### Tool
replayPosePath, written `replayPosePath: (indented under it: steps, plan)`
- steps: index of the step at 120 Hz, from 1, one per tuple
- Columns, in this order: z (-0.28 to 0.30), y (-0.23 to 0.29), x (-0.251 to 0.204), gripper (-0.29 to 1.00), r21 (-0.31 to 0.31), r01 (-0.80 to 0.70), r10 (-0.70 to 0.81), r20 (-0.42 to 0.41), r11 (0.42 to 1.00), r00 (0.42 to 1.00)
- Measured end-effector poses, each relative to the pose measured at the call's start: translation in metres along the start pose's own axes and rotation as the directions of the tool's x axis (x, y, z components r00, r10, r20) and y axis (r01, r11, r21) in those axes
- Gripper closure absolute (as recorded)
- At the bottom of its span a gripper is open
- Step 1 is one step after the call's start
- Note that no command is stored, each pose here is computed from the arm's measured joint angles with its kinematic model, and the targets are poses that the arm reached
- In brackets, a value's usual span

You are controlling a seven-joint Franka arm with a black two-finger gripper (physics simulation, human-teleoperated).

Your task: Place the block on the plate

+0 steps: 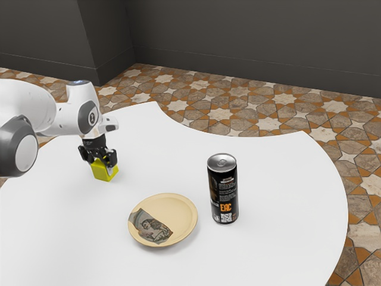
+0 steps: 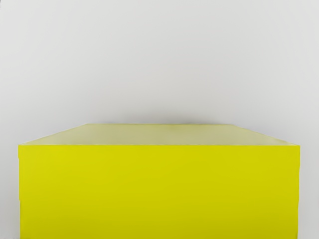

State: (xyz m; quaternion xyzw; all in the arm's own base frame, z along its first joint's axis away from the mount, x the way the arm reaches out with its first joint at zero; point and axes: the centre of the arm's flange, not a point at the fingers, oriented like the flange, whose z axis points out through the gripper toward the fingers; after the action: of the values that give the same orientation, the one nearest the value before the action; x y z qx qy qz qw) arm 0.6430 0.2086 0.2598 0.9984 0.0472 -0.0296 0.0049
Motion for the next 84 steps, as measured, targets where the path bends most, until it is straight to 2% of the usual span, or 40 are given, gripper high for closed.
replayPosePath:
  steps: [28, 42, 56, 84]
  plan:
    - [-0.008, 0.001, 0.002, 0.29, 0.004, 0.012, -0.012, -0.010, 1.000, 1.000]
    - [-0.032, 0.018, 0.004, 0.29, -0.002, -0.009, 0.009, -0.032, 1.000, 0.999]
    - [-0.065, 0.092, -0.005, 0.28, -0.021, -0.111, 0.110, -0.032, 0.994, 0.993]
    - [-0.094, 0.270, -0.096, 0.29, -0.101, -0.355, 0.356, -0.002, 0.930, 0.934]
